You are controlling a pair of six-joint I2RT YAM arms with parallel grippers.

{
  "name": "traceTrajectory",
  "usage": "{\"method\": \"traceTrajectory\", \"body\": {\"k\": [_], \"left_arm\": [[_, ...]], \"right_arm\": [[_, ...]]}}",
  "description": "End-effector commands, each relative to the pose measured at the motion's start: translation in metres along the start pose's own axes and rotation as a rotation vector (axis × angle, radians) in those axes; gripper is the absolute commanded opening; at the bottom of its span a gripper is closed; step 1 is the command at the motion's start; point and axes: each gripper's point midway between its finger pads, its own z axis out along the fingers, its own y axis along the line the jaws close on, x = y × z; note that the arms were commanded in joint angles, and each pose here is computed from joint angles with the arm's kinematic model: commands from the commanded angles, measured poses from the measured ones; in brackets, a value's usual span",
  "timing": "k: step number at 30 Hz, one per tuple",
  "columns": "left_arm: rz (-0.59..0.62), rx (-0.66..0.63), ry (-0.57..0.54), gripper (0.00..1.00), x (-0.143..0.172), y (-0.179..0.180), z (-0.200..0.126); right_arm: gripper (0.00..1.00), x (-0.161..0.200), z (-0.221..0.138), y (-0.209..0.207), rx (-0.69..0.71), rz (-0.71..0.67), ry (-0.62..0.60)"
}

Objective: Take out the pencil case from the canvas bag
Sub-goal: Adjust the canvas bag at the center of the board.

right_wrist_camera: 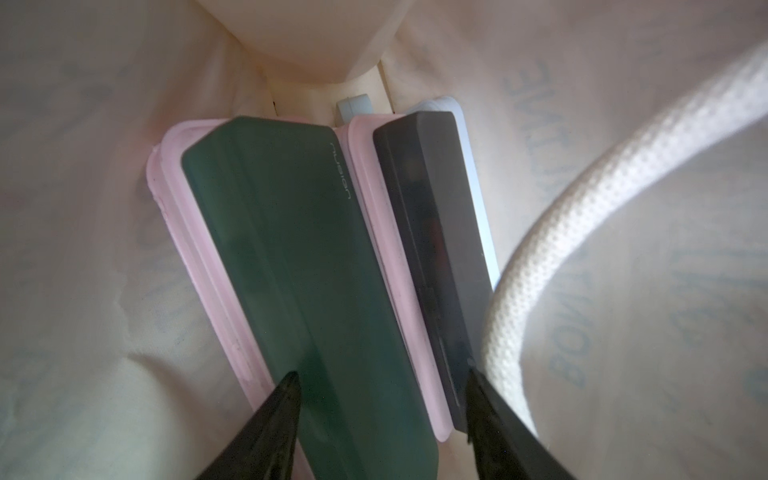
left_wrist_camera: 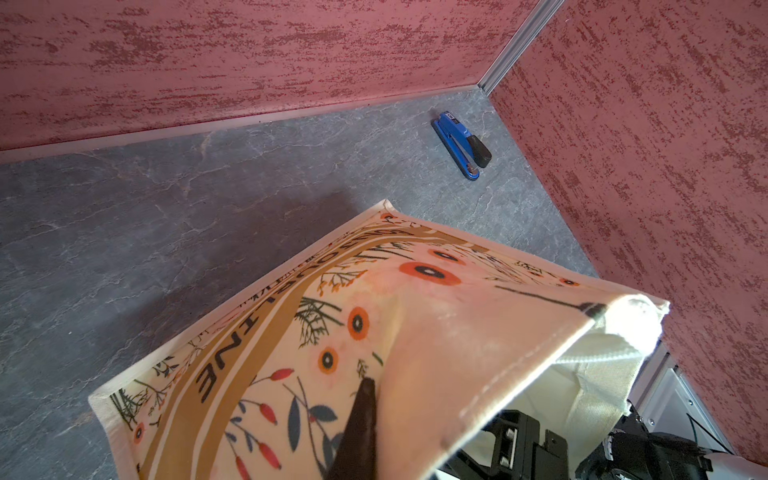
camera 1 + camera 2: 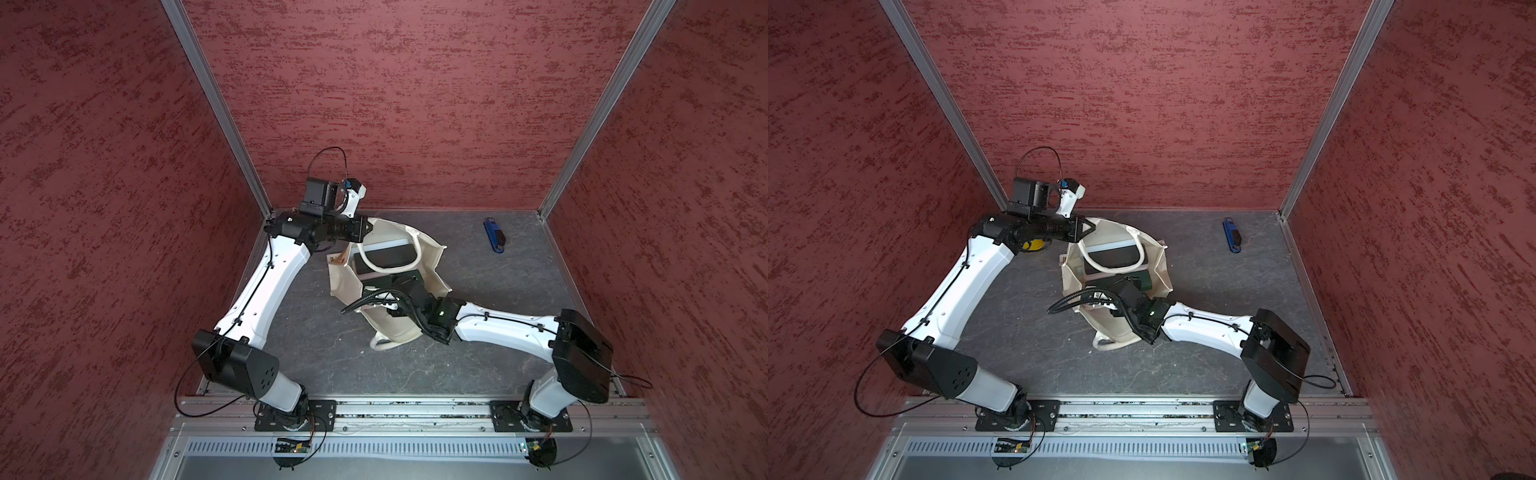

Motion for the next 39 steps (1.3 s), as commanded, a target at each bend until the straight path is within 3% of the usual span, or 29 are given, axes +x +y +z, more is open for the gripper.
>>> {"method": "traceTrajectory", "body": {"k": [1, 3, 9, 13, 14, 16, 22, 33, 34, 39], "left_arm": [[0.003, 0.073, -0.058, 0.00, -0.016, -0.015, -0.010], [-0.005, 0.069, -0.068, 0.00, -0.019, -0.013, -0.012], [-0.020, 0.068, -0.071, 0.00, -0.022, -0.008, -0.011], [-0.031, 0.084, -0.061, 0.00, -0.020, -0.009, -0.007], [-0.034, 0.088, -0.059, 0.00, -0.020, -0.010, -0.007], [-0.039, 0.095, -0.054, 0.00, -0.019, -0.010, -0.006], [-0.045, 0.107, -0.049, 0.00, -0.018, -0.012, -0.006], [-0.042, 0.131, -0.035, 0.00, -0.018, -0.016, -0.005], [-0.040, 0.130, -0.034, 0.00, -0.018, -0.016, -0.005], [-0.019, 0.117, -0.038, 0.06, -0.018, -0.012, -0.005]], "right_arm": [[0.66, -0.022, -0.018, -0.038, 0.046, 0.066, -0.076], [0.66, -0.025, -0.025, -0.035, 0.009, 0.096, -0.102], [0.66, -0.025, -0.066, -0.064, 0.075, 0.136, -0.166], [0.66, -0.010, -0.066, -0.056, 0.065, 0.132, -0.142], [0.54, -0.022, -0.066, -0.041, -0.048, 0.302, -0.211], [0.58, -0.017, -0.062, -0.041, -0.053, 0.332, -0.191], [0.68, -0.020, -0.047, -0.027, -0.093, 0.200, -0.193], [0.64, -0.019, 0.009, -0.032, -0.072, 0.134, -0.107], [0.41, -0.018, 0.009, -0.038, -0.050, 0.129, -0.093], [0.22, -0.036, -0.011, -0.057, -0.046, 0.173, -0.161]]}}
